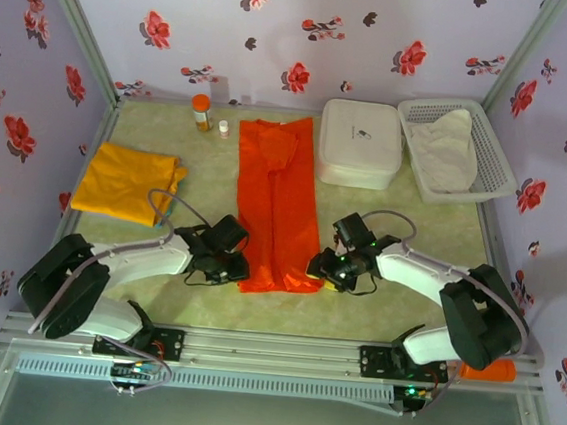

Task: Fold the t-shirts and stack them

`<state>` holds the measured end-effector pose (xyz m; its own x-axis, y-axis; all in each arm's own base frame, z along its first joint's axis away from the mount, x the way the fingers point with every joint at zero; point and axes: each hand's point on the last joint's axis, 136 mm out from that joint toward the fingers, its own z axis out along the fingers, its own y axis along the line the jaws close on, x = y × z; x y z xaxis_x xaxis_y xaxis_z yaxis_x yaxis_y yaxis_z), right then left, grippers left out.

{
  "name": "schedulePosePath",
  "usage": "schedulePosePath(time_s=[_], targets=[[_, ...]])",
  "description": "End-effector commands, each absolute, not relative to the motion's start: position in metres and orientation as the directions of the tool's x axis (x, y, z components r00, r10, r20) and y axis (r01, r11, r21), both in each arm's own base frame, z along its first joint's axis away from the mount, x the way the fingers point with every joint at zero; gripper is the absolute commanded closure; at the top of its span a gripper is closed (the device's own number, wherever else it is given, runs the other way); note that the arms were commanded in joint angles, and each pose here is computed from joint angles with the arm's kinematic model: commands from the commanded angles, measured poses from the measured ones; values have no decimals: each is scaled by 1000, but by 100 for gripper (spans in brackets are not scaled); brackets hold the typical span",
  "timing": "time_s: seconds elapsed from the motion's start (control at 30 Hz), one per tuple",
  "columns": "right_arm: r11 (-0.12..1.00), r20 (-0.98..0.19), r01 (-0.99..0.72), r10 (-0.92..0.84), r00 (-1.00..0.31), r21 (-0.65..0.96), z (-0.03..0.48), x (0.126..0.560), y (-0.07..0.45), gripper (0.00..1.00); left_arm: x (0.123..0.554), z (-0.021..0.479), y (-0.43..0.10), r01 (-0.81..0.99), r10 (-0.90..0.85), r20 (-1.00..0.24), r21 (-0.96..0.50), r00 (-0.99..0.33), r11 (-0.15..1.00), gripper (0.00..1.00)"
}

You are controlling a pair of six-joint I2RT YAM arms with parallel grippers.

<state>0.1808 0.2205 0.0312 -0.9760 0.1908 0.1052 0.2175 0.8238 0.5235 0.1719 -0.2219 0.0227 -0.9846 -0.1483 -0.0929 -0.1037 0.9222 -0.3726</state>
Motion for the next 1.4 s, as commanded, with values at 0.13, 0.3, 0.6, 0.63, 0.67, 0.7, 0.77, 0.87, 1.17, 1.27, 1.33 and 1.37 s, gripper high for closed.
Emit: schedulePosePath(time_s=[0.13, 0.3, 0.6, 0.63, 0.67, 0.7, 0.77, 0.87, 1.17, 1.27, 1.33, 1.37], targets=[[829, 123, 217, 180, -976, 515, 21, 175, 229, 61, 170, 11, -222, -105, -141, -77, -351, -987, 931, 77], [845, 120, 207, 170, -978, 493, 17, 170, 226, 70, 168, 8, -221, -107, -140, -71, -342, -988, 934, 88], [877, 114, 186, 151, -982, 443, 6, 154, 221, 94, 159, 9, -214, -113, -140, -66, -316, -988, 942, 100], [876, 112, 188, 154, -982, 443, 6, 152, 221, 95, 158, 10, -212, -110, -138, -71, -308, -988, 945, 100], [876, 108, 187, 155, -982, 445, 7, 150, 221, 98, 155, 11, -211, -109, -136, -72, -298, -988, 948, 100], [876, 103, 187, 157, -982, 444, 8, 149, 221, 100, 153, 11, -209, -107, -134, -72, -291, -988, 951, 100], [881, 81, 179, 160, -984, 438, 10, 145, 220, 100, 148, 12, -207, -108, -133, -71, -287, -989, 952, 100], [894, 58, 172, 163, -985, 414, 10, 137, 217, 100, 136, 13, -205, -107, -132, -70, -281, -989, 954, 100], [902, 7, 162, 174, -985, 399, 29, 118, 209, 100, 104, 35, -183, -156, -186, -87, -278, -979, 948, 100], [893, -1, 167, 184, -983, 418, 39, 112, 212, 100, 101, 44, -181, -166, -207, -98, -324, -973, 931, 100], [885, -15, 160, 185, -983, 437, 46, 112, 216, 100, 103, 50, -181, -170, -220, -112, -345, -969, 923, 100], [883, -24, 154, 184, -983, 443, 51, 114, 218, 100, 104, 54, -182, -168, -223, -118, -358, -968, 918, 100]])
